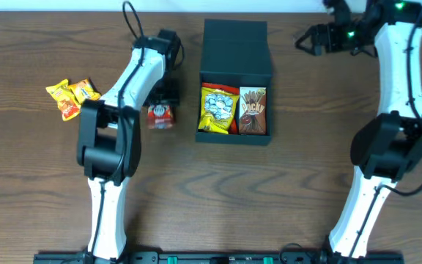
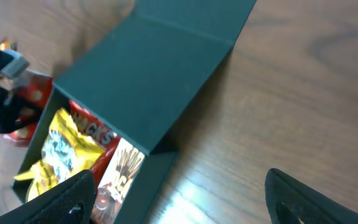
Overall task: Pack container
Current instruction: 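Lower the red biscuit box into the green box, release, retract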
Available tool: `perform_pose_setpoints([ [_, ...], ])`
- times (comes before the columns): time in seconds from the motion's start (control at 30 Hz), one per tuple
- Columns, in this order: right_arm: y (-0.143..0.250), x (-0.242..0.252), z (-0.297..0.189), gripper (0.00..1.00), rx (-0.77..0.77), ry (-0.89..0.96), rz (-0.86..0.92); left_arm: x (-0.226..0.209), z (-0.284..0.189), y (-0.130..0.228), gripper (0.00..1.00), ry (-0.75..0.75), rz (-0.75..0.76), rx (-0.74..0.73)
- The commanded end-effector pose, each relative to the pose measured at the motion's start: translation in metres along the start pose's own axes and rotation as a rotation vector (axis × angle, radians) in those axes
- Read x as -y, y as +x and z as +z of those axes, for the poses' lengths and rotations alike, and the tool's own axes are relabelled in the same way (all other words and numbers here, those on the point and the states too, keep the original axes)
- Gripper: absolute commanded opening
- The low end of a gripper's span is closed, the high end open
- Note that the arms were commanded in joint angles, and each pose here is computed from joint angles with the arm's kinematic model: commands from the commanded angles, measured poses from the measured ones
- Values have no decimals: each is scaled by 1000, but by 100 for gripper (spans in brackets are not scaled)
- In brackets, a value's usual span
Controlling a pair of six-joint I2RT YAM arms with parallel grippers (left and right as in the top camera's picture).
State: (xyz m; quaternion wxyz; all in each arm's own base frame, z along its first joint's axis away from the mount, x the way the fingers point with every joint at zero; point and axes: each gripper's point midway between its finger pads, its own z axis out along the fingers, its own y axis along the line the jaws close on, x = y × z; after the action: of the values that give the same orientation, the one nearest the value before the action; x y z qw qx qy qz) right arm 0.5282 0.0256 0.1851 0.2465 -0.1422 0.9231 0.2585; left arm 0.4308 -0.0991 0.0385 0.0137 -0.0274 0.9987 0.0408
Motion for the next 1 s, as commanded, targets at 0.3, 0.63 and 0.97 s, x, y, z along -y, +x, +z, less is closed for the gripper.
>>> perform_pose_setpoints([
  [0.3, -18, 33, -73, 87, 132, 82, 28, 147, -142, -9, 64, 275, 149, 405],
  [0.63, -1, 65, -97, 87, 139, 121, 111, 238, -106, 27, 64, 397, 250, 327],
  [0.97, 5, 69, -102, 86, 131, 122, 136, 245, -77, 48, 66, 389, 279, 210],
])
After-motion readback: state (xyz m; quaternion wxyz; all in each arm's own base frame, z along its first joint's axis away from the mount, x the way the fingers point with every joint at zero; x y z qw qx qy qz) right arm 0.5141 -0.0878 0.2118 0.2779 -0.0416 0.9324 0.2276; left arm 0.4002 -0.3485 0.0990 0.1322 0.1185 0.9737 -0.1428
